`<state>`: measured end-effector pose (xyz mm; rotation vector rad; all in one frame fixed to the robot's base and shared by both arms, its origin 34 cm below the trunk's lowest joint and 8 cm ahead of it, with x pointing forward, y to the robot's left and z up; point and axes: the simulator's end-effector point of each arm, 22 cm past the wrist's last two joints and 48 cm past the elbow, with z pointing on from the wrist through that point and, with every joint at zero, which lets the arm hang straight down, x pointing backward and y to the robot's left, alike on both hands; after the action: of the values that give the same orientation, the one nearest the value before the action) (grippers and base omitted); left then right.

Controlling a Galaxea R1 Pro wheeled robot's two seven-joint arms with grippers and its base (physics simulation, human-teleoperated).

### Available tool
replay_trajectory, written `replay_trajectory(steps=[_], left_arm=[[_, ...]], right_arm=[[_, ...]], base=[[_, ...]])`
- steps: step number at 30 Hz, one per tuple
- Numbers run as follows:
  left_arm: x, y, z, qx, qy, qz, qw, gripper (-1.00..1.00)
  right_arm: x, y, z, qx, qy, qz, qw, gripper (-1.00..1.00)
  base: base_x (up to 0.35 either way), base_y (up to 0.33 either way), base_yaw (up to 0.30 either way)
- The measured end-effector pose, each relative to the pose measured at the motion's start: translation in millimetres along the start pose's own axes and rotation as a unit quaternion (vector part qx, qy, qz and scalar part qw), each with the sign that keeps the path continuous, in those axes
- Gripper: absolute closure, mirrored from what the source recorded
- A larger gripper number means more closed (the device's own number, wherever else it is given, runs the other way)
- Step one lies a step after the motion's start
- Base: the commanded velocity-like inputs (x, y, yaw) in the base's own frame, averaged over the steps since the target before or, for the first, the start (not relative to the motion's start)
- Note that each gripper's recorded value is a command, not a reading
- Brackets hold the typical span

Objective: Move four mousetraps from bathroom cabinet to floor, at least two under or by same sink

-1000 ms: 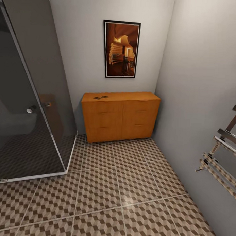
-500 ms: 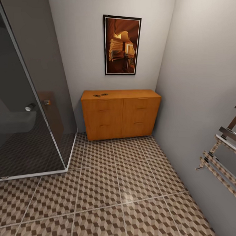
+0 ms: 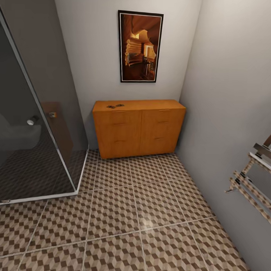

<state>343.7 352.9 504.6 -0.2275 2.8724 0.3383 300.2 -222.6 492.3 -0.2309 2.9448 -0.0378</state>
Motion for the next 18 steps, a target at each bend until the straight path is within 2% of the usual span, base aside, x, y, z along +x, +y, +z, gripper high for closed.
replay_trajectory(steps=[7,18], left_arm=[[5,1,1.2,-0.001,0.005,0.002,1.0000,-1.00],[12,2,3.0,-0.002,0.014,0.006,0.9999,-1.00]], right_arm=[[5,1,0.9,-0.001,0.006,0.000,1.0000,-1.00],[12,2,2.1,-0.001,0.014,-0.001,0.9999,-1.00]], base=[[0.026,-0.005,0.000],[0.245,-0.117,0.000]])
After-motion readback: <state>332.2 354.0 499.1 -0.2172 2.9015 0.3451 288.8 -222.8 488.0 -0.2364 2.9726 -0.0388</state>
